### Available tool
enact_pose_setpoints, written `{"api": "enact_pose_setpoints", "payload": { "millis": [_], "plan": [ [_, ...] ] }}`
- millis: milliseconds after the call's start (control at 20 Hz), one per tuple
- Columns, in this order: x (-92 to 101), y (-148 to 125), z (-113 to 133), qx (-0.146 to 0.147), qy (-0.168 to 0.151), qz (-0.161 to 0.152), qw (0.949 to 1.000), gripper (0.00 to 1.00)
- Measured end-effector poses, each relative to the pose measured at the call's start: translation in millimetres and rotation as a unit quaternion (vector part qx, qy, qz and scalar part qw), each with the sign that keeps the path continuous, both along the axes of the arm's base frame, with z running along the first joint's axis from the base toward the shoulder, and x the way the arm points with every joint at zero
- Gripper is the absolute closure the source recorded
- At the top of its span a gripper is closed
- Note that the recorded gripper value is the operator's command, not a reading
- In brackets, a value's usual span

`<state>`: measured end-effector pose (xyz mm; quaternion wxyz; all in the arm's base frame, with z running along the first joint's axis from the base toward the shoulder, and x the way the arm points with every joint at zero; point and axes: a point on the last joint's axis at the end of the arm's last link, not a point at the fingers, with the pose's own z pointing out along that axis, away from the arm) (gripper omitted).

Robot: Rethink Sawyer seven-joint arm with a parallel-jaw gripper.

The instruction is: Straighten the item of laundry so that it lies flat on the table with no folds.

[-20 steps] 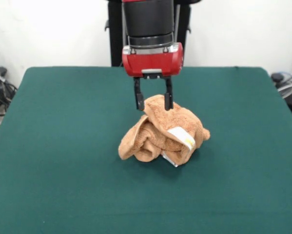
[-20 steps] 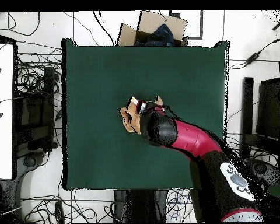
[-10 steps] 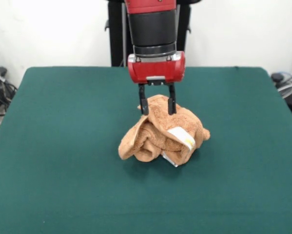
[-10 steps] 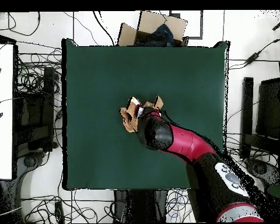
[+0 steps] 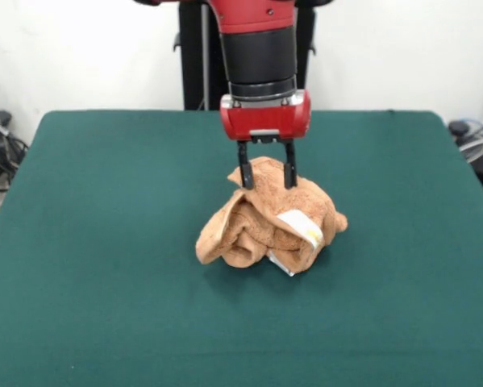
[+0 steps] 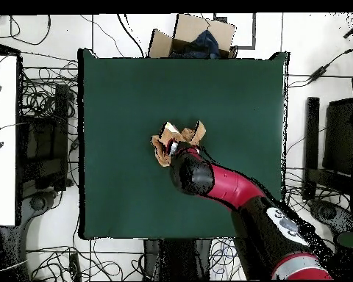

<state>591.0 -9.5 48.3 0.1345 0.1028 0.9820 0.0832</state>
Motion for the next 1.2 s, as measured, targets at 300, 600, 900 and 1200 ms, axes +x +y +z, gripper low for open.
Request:
{"api": "enact_pose_setpoints", "payload": {
  "millis": [300,600,900,1200],
  "plan": [
    [-4.8,2.7,-8.3,0.005,0.001,-0.003,1.0000,0.00],
    [-6.9,8.2,-9.0,0.010,-0.002,-0.001,0.9999,0.00],
    [-5.5,7.5,-7.9,0.015,-0.004,-0.003,0.9999,0.00],
    [-0.4,5.7,-5.4,0.023,-0.008,-0.006,0.9997,0.00]
  ]
}}
